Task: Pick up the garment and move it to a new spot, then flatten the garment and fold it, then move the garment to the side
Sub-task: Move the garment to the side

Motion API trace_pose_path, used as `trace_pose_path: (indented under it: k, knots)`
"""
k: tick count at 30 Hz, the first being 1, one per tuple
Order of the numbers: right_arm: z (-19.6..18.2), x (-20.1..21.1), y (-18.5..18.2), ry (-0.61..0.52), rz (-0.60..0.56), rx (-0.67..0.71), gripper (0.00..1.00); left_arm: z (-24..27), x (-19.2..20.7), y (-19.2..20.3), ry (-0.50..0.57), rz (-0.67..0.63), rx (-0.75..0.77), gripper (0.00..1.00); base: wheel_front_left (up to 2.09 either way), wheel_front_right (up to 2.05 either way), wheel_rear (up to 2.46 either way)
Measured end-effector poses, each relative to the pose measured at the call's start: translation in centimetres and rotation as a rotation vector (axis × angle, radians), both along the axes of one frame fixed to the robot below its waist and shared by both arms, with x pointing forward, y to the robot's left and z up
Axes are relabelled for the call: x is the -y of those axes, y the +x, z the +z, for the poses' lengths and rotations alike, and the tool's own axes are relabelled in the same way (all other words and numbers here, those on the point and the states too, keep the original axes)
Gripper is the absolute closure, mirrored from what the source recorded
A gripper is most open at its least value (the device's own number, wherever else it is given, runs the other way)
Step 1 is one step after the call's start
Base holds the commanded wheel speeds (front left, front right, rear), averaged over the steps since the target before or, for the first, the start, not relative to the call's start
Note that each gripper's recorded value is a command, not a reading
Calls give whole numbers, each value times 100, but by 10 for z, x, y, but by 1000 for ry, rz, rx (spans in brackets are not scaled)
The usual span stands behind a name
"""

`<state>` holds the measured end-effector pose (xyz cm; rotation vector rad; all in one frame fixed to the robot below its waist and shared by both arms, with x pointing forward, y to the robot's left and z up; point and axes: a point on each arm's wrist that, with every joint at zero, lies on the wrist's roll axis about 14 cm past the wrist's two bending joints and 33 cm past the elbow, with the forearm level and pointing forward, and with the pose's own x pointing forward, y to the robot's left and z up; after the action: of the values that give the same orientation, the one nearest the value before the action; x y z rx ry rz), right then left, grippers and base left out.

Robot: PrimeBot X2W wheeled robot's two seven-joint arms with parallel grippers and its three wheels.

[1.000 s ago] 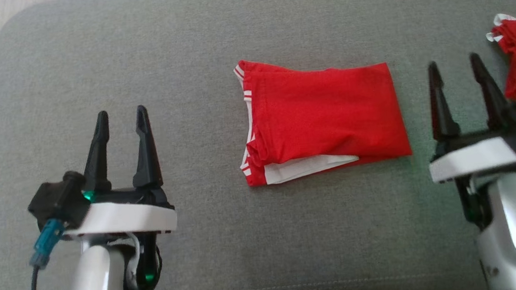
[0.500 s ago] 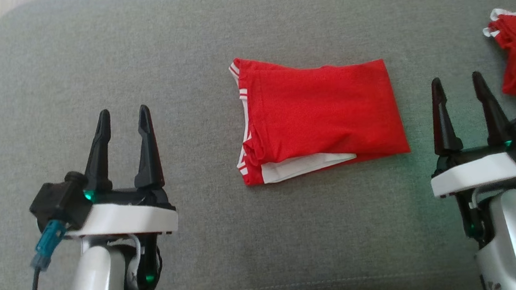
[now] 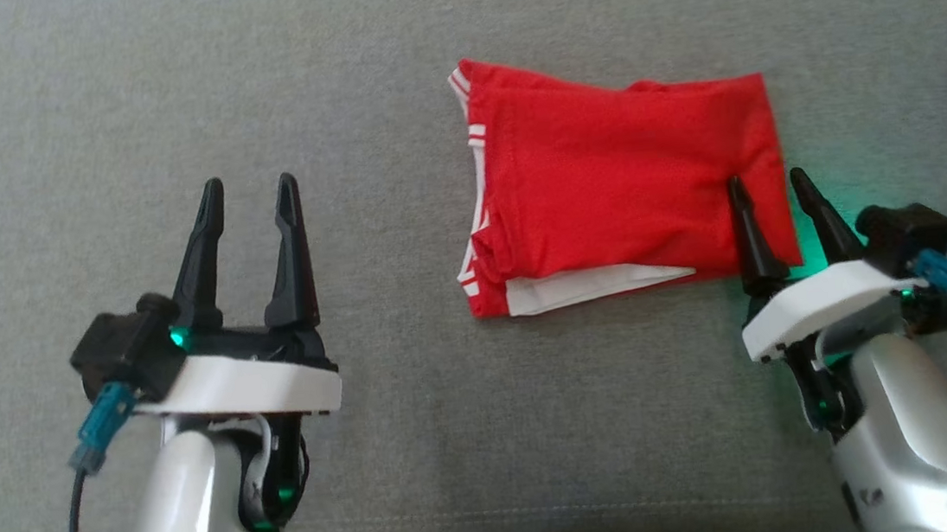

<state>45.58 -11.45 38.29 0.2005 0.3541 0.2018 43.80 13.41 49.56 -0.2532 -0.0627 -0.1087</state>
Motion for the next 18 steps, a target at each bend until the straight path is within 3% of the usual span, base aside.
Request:
trace_pose_path:
  k: [8, 9, 10, 11, 18]
  knots:
    - [-20, -10, 12, -5, 23, -52, 0, -9, -9, 2, 9, 21, -24, 0, 0, 0, 0]
    - [-20, -11, 15, -7, 27, -48, 15, -10, -9, 2, 9, 22, -26, 0, 0, 0, 0]
    - [-19, -12, 16, -9, 32, -44, 91, -10, -9, 2, 9, 22, -27, 0, 0, 0, 0]
    - [-19, -12, 17, -16, 37, -40, 100, -11, -9, 3, 8, 21, -28, 0, 0, 0, 0]
    - [-5, 6, 16, -165, 55, 38, 100, -6, 2, 8, -4, -10, -9, 0, 0, 0, 0]
